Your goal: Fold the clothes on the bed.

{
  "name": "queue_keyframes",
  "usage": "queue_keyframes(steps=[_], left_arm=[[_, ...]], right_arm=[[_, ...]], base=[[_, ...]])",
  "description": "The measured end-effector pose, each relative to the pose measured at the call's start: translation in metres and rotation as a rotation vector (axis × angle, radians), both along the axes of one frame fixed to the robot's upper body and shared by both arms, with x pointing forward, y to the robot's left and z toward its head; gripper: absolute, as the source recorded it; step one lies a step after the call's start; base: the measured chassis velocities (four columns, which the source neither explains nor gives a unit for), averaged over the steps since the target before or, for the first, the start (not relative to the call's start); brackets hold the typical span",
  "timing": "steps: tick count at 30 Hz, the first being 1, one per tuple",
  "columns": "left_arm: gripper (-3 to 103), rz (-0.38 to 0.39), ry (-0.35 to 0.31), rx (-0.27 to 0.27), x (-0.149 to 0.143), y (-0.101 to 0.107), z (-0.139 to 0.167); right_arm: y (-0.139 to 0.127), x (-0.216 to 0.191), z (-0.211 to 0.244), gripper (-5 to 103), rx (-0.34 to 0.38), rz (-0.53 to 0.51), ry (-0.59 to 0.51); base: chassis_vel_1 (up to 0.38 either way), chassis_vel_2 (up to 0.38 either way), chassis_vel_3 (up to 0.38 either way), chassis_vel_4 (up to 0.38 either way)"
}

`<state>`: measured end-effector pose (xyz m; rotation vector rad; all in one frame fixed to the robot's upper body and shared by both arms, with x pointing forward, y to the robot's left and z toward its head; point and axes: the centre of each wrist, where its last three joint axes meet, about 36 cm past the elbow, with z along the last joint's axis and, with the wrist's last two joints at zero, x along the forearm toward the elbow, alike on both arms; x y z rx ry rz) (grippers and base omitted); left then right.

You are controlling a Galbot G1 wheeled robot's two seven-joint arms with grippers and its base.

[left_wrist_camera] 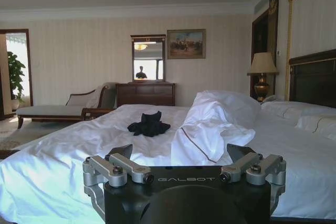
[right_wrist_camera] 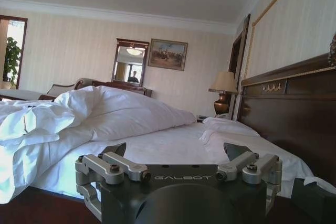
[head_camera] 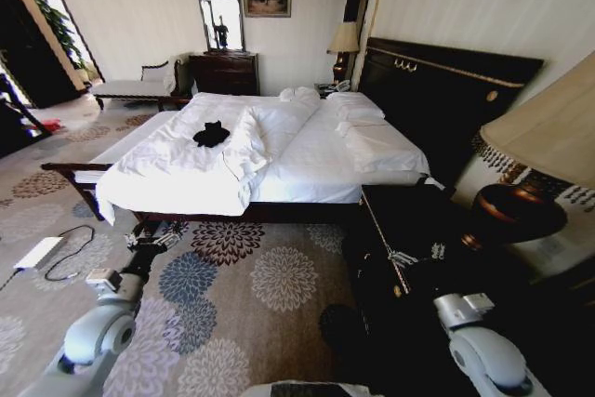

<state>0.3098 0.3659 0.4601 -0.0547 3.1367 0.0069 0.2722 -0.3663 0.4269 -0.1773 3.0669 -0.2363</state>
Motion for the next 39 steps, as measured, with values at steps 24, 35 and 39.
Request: queue_keyframes(steps=[24,35,39], left_arm=[[100,-0.038,-0.007,-0.009,-0.003,-0.012,0.004],[100,-0.039,-0.002,-0.009,-0.003,-0.013,0.003],[100,-0.042,-0.001,-0.009,-0.002,-0.014,0.003]], right_arm=[[0.005,-0.008,0.000,100,0.012,0.018,0.014],[0.004,-0.007,-0.003,100,0.004,0.021,0.017],[0.003,-0.006,-0.003,100,0.002,0.020,0.017]], base=[[-0.028,0.025,0.021,-0.029],[-0.101,0.113,0.105,-0.110],[-0.056,0.050,0.055,-0.053]])
